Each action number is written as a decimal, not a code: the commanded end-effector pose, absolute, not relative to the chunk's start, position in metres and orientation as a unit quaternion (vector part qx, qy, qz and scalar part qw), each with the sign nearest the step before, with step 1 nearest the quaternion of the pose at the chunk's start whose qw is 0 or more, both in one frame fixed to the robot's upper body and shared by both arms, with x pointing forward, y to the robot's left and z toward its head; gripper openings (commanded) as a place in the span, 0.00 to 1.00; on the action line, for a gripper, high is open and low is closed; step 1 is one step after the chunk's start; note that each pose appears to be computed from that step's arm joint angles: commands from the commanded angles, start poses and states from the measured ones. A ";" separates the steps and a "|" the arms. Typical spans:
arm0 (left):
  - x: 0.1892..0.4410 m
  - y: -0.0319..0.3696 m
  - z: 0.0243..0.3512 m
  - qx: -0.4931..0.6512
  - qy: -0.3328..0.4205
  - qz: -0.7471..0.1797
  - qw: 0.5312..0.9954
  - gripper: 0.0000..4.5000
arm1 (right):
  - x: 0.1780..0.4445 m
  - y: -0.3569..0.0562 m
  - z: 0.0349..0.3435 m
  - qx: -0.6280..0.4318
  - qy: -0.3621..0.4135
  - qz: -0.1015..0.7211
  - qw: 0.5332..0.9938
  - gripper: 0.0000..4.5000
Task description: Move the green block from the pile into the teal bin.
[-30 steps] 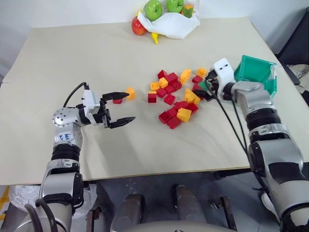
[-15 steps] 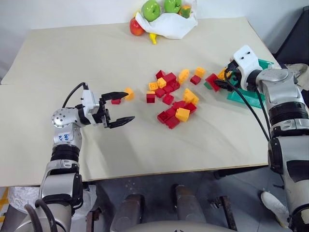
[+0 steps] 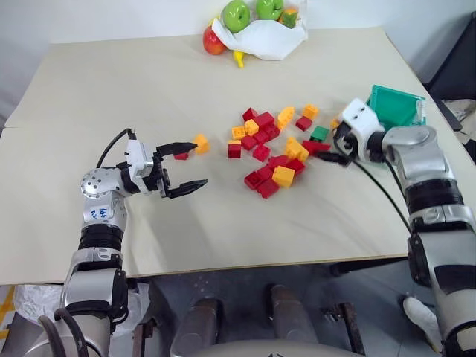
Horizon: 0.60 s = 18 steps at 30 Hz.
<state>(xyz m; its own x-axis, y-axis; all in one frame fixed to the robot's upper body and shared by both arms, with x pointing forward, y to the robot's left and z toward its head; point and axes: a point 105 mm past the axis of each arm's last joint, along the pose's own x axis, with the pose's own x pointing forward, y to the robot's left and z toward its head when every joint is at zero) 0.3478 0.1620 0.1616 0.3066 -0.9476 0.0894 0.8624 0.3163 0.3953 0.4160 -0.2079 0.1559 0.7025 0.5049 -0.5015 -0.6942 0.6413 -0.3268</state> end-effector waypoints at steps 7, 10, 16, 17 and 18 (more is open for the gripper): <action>0.347 0.163 0.173 0.144 -0.177 -0.563 0.795 1.00 | 0.362 -0.177 0.193 -0.237 0.169 0.464 0.837 1.00; 0.347 0.162 0.172 0.142 -0.177 -0.564 0.794 1.00 | 0.378 -0.189 0.212 -0.244 0.137 0.406 0.870 1.00; 0.349 0.160 0.172 0.140 -0.177 -0.566 0.793 1.00 | 0.418 -0.219 0.225 -0.235 0.109 0.275 0.926 1.00; 0.349 0.159 0.172 0.140 -0.177 -0.566 0.793 1.00 | 0.425 -0.222 0.223 -0.230 0.110 0.258 0.932 1.00; 0.349 0.159 0.172 0.140 -0.177 -0.566 0.793 1.00 | 0.429 -0.224 0.221 -0.227 0.110 0.250 0.935 1.00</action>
<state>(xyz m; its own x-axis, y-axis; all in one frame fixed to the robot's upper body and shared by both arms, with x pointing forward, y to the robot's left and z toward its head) 0.3482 0.1589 0.1620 0.3007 -0.9489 0.0959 0.8638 0.3136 0.3944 0.4230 -0.2167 0.2183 0.8209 0.4510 -0.3504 -0.5624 0.7451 -0.3585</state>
